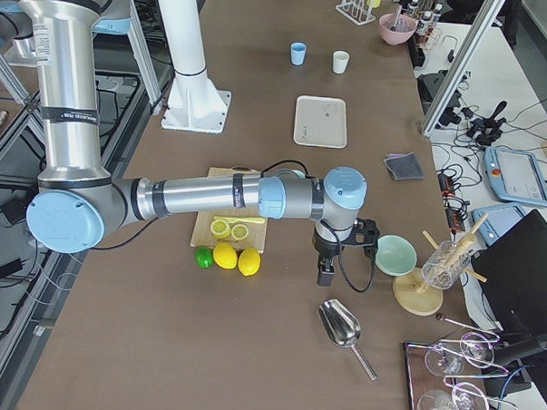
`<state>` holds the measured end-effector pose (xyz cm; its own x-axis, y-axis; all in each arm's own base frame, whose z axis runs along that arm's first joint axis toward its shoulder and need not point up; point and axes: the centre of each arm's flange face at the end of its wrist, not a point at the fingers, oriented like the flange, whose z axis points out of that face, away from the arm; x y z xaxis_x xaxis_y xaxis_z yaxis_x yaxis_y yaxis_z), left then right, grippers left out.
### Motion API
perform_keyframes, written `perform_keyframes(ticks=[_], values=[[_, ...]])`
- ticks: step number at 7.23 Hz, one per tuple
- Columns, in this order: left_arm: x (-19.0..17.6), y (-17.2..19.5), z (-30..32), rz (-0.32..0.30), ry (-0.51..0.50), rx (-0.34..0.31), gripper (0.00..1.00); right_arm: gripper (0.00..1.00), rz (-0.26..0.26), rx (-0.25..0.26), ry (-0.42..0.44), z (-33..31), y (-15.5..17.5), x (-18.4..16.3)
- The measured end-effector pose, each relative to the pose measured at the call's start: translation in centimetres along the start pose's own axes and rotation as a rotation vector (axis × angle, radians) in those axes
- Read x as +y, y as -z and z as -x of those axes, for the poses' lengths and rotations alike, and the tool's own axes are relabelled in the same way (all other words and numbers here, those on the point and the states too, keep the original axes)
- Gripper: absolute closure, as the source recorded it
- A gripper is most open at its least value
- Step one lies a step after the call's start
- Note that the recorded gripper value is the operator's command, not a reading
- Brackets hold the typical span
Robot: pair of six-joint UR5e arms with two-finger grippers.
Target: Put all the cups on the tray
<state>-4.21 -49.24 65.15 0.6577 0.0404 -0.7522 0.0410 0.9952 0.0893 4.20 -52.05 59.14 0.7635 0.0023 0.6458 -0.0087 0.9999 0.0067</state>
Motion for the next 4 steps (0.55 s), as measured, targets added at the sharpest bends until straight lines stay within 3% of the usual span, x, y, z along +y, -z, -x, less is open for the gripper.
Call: perform_keyframes(ticks=[4], values=[[0.09, -0.24, 0.22, 0.004, 0.004, 0.004, 0.02, 0.0, 0.01, -0.017, -0.008, -0.19, -0.39, 0.4]])
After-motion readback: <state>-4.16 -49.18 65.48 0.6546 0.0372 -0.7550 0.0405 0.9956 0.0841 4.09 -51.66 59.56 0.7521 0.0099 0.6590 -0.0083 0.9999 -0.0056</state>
